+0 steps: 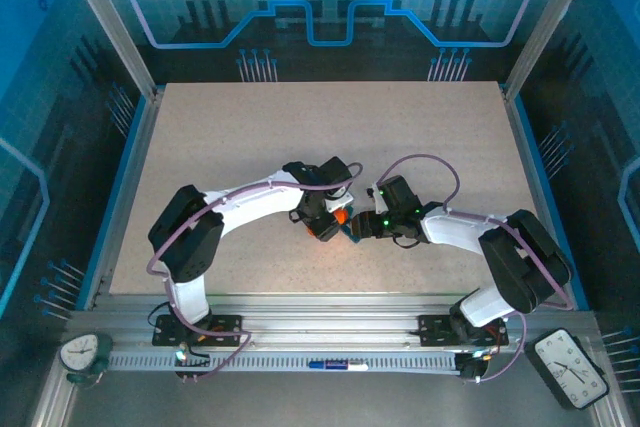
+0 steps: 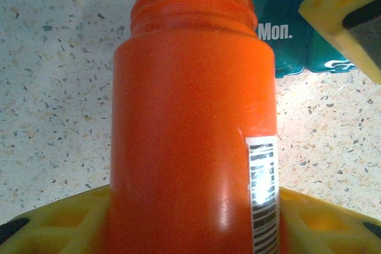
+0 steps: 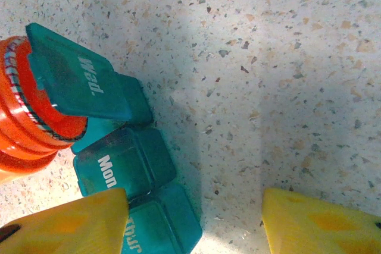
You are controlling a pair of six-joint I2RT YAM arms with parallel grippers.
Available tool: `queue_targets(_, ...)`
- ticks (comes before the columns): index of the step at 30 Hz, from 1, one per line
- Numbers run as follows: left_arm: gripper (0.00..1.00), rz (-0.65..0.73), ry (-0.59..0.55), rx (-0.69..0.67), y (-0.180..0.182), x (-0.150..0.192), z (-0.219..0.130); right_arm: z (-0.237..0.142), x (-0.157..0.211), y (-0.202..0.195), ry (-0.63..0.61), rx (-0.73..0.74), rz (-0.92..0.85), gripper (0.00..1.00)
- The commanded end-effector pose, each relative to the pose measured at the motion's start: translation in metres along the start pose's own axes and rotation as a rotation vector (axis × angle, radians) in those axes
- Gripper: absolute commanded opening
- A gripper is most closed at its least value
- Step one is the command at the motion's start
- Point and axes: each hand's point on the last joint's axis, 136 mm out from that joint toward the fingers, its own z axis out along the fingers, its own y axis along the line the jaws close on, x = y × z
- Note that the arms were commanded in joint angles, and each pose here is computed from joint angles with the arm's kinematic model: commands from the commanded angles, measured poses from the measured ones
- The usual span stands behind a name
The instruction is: Sort the pills into containers
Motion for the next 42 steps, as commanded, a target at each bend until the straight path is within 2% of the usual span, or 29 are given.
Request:
queue_targets(1, 0.0, 0.039, 0.034, -0.021, 0.003, 0.001, -0.003, 0.008, 0.02, -0.004, 0.066, 0.017, 0.001, 0.62)
queue_targets(9, 0.0, 0.058, 0.08, -0.004, 0.001, 0.006, -0.002, 0.006, 0.017, -0.003, 0.064, 0.015, -0.002, 0.62)
queue_targets(25, 0.0, 0.068, 0.095, -0.006, 0.002, 0.007, -0.001, -0.012, -0.006, 0.009, 0.018, -0.011, -0.013, 0.62)
queue_targets(34, 0.0, 0.079, 0.103, -0.012, 0.002, 0.007, -0.005, -0.018, -0.007, 0.005, 0.006, -0.01, 0.0, 0.62)
queue_targets(42, 0.0, 0.082, 0.103, -0.018, 0.004, 0.003, -0.008, -0.007, 0.003, -0.002, 0.038, -0.001, 0.008, 0.62)
